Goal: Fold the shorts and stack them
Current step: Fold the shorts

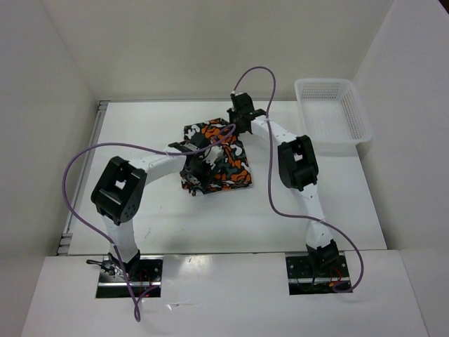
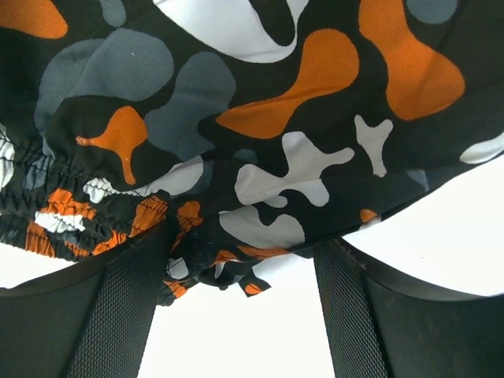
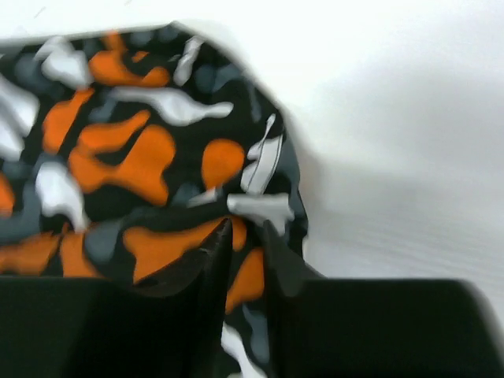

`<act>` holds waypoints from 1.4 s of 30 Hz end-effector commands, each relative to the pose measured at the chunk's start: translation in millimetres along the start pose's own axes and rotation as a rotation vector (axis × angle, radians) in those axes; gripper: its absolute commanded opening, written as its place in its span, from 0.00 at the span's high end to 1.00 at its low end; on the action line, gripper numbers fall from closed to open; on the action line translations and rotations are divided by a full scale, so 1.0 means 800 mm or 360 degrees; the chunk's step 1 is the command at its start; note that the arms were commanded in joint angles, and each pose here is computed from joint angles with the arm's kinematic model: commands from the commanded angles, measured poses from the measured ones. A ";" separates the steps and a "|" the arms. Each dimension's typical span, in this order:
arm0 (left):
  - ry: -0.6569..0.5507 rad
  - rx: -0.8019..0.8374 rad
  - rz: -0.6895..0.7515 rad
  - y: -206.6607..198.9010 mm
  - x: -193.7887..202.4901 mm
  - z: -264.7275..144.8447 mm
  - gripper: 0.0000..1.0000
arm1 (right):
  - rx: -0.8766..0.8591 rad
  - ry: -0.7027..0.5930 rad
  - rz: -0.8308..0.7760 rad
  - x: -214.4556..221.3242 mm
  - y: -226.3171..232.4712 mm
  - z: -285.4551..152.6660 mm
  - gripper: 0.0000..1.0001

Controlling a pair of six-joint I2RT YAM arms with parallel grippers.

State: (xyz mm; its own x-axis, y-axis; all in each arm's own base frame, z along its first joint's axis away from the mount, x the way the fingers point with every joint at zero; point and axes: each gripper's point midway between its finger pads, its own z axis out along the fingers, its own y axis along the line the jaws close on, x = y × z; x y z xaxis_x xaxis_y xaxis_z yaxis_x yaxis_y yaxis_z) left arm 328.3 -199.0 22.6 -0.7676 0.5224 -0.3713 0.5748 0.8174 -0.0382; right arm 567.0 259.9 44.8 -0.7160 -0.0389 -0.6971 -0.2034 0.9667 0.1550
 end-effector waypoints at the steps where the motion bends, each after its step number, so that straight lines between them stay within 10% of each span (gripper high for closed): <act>1: 0.0119 -0.0059 -0.0006 0.009 0.018 -0.017 0.20 | -0.0220 -0.0249 -0.0132 -0.093 0.034 -0.112 0.70; 6: -0.0016 0.0028 0.0017 -0.009 -0.021 -0.060 0.19 | -0.0602 0.0077 -0.0296 0.009 0.042 -0.195 0.47; 14: -0.0040 0.0236 -0.0024 -0.030 -0.013 -0.091 0.18 | -0.0671 0.0506 -0.0208 0.185 0.008 -0.224 0.48; 27: -0.0022 0.0009 -0.0222 0.051 0.033 -0.024 0.16 | -0.0753 0.0631 -0.0053 0.230 0.011 -0.192 0.50; 36: 0.0082 -0.0002 -0.0218 0.046 0.068 -0.003 0.15 | -0.0801 0.0719 -0.0133 0.262 0.005 -0.202 1.00; 42: 0.0098 0.0029 -0.0252 0.041 0.077 -0.053 0.15 | -0.0936 0.0764 -0.0242 0.282 0.009 -0.241 1.00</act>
State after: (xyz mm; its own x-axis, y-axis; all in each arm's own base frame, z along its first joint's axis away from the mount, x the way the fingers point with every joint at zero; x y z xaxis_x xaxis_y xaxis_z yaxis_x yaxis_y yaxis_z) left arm 306.5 -136.7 20.2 -0.8530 0.4063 -0.3275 0.4546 0.8867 -0.0839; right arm 298.5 214.6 14.4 -0.8547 -0.3490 -0.3844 -0.5104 0.7003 0.4991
